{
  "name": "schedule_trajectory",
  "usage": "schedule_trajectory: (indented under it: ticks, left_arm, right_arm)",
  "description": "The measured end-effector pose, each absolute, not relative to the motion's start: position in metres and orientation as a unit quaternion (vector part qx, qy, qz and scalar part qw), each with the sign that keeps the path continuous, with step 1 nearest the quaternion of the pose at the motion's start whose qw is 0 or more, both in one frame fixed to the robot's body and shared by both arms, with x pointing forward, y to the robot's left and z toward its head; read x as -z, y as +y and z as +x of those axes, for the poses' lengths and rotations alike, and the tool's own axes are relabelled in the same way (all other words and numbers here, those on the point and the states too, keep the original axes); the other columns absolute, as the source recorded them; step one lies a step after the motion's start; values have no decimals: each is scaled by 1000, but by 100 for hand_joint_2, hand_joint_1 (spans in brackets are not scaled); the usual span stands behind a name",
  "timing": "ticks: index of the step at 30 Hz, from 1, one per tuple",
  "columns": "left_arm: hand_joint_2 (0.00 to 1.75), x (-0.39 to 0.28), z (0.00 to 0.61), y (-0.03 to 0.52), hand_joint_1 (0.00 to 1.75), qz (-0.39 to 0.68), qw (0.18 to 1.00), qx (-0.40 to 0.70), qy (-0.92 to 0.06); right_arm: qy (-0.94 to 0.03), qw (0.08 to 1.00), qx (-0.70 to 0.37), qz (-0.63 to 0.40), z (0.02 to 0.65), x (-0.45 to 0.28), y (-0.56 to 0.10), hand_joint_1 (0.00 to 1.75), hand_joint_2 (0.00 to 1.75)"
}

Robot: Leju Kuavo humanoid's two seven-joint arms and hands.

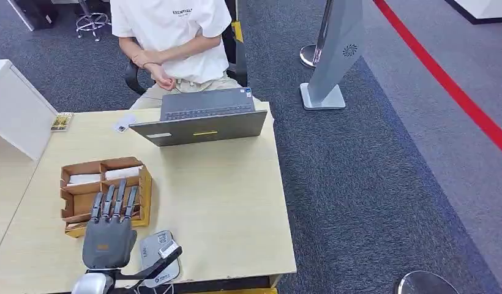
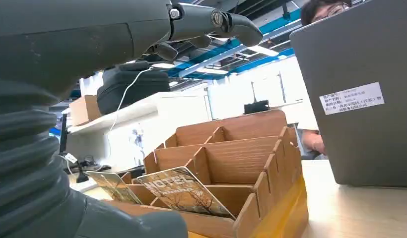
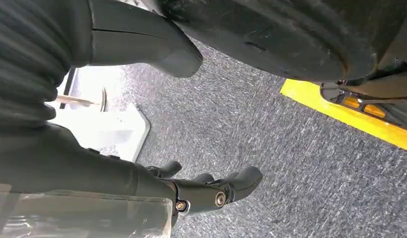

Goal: Pass the card to the sensor for recognition and then transmit it.

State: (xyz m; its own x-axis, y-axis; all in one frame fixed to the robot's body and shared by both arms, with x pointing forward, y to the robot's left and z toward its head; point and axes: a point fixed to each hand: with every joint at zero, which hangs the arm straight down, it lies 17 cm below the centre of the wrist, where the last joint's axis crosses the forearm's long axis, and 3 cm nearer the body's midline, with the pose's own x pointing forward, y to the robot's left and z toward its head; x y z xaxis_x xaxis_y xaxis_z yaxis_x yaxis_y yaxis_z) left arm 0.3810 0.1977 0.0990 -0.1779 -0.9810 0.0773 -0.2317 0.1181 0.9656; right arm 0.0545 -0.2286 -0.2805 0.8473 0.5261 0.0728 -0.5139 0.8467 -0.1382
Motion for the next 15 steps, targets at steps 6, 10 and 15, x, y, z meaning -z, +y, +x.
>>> schedule_trajectory:
  ticks: [6,10,15]
  left_arm:
    - [175,-98,380,200,0,490,419,449,-619]
    - [175,-106,381,210,0,502,423,435,-616]
    - [175,-108,383,218,0,510,427,429,-611]
  right_arm:
    - [-53,959,-271,-57,54,281,-229,0,175]
    - [-53,959,-272,-57,54,281,-229,0,175]
    - [-51,959,-274,-58,53,281,-229,0,175]
